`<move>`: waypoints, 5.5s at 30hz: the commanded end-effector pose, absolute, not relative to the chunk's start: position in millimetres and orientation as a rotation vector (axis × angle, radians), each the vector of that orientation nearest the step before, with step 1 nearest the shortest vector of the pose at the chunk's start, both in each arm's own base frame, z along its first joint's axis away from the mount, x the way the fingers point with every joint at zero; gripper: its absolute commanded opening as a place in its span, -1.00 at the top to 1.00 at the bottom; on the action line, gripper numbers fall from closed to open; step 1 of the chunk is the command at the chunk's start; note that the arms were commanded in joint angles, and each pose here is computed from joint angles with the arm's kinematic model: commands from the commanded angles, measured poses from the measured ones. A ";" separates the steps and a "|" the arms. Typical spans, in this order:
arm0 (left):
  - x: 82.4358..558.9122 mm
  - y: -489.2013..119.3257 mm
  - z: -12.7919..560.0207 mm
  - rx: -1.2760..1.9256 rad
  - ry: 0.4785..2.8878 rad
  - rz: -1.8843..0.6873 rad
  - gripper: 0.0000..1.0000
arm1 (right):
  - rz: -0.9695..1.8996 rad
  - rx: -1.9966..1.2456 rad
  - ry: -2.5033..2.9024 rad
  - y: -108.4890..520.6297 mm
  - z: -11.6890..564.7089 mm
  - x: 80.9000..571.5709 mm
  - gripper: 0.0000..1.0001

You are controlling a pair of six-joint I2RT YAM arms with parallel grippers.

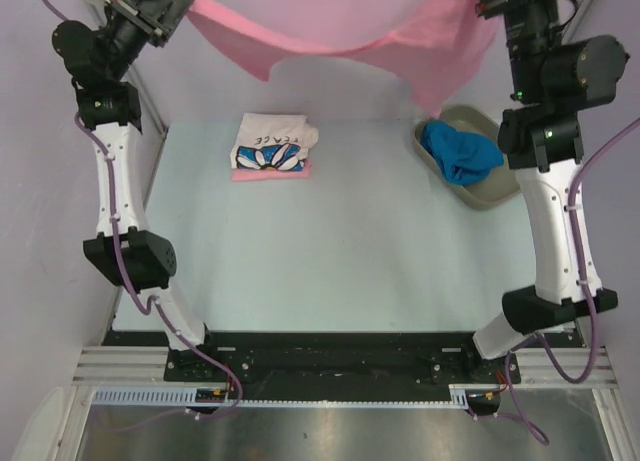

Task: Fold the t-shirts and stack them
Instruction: Flatten the tshirt out

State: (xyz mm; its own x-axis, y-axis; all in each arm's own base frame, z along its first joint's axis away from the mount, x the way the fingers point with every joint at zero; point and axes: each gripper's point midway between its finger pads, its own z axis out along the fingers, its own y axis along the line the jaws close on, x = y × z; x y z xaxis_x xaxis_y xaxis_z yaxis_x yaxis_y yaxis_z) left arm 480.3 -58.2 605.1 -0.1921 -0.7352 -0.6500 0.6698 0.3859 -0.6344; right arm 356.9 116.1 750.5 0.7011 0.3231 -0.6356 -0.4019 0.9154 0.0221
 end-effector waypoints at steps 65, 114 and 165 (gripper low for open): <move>239.9 -56.4 289.4 -0.545 1.875 -0.772 -1.00 | 0.157 -0.184 1.783 185.4 310.2 183.7 -1.00; 577.4 -60.0 97.9 -0.805 2.318 -0.716 -0.31 | 0.277 -0.064 2.156 188.5 148.4 377.2 -0.93; 557.0 5.9 131.2 -0.929 2.248 -0.580 0.70 | 0.258 -0.029 2.137 186.2 154.4 377.2 -0.89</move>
